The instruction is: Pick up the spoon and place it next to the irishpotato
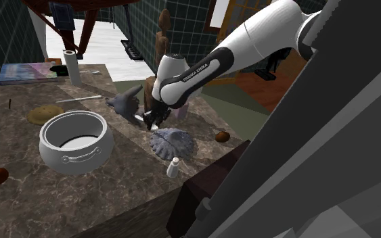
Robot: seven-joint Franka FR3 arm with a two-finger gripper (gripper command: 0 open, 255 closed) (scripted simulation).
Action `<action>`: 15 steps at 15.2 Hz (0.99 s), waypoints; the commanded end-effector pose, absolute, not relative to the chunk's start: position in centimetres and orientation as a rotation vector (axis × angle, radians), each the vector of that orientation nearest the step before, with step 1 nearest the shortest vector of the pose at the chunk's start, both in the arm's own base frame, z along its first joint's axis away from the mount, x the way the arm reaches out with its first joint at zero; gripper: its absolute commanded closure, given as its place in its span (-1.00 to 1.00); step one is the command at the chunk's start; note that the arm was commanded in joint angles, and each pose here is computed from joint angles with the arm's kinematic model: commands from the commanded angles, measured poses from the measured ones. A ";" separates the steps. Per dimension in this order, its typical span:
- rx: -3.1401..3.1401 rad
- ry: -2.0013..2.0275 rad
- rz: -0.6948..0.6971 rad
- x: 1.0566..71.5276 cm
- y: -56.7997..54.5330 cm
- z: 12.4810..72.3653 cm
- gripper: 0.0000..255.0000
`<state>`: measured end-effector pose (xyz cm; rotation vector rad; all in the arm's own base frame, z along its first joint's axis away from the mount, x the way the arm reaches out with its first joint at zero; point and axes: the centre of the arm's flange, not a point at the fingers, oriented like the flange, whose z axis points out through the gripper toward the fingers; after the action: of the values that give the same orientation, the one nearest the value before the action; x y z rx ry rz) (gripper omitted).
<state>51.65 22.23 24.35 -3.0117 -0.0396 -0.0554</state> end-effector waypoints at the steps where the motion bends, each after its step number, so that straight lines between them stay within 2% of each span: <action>1: -3.011 -0.043 -0.055 51.5 19.9 24.4 1.00; 15: -3.011 -0.043 -0.055 49.3 1.5 24.4 1.00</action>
<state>49.47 3.01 24.75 -3.0113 -0.0403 -0.0551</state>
